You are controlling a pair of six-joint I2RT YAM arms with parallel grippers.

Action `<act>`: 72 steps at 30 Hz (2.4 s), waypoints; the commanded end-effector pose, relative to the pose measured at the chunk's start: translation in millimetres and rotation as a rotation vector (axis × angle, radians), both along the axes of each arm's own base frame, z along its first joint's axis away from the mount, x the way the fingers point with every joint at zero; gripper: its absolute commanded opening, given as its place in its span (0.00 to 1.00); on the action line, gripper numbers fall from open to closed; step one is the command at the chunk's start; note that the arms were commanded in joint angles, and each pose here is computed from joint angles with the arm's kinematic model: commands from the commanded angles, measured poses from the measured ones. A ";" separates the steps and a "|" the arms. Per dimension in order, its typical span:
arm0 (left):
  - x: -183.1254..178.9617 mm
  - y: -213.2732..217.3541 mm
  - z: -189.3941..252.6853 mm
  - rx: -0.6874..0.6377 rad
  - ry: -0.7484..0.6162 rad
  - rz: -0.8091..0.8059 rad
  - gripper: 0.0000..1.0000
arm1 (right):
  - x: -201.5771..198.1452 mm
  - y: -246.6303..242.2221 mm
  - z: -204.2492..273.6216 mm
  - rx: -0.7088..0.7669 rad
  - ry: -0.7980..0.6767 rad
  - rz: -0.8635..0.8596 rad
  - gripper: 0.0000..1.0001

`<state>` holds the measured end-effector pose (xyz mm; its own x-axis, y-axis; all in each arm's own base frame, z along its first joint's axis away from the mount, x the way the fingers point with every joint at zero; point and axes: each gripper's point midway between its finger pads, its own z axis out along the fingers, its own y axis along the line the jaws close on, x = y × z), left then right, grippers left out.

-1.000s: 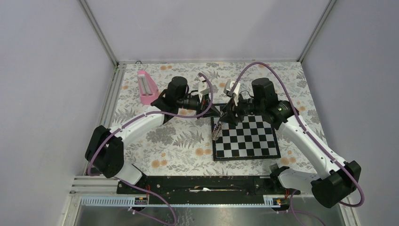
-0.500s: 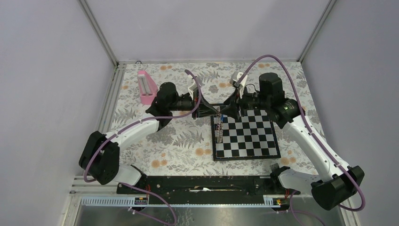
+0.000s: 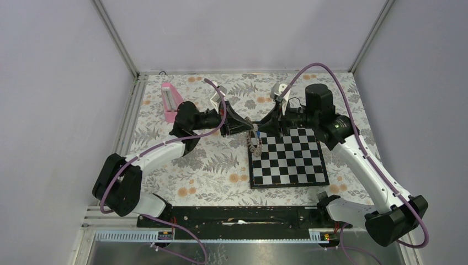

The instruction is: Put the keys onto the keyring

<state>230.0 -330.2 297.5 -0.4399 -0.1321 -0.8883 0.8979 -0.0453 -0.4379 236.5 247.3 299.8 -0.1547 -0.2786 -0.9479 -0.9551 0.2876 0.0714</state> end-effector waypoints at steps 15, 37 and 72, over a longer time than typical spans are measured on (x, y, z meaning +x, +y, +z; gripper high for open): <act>-8.8 3.1 23.8 -0.063 -0.079 -0.033 0.00 | -9.7 4.5 -12.0 -0.001 -0.050 0.118 0.18; 11.5 -2.1 15.4 -0.050 -0.025 0.045 0.00 | -14.2 20.8 -42.6 -0.024 0.025 0.128 0.13; -1.8 2.8 5.7 -0.024 -0.095 0.011 0.00 | -0.5 15.6 -22.4 0.085 0.120 0.082 0.24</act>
<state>236.1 -330.1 276.2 -0.4522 -0.1103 -0.8851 0.8909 -0.0089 -0.4541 237.3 257.3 266.7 -0.2715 -0.2476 -0.9300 -0.9467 0.2429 0.2117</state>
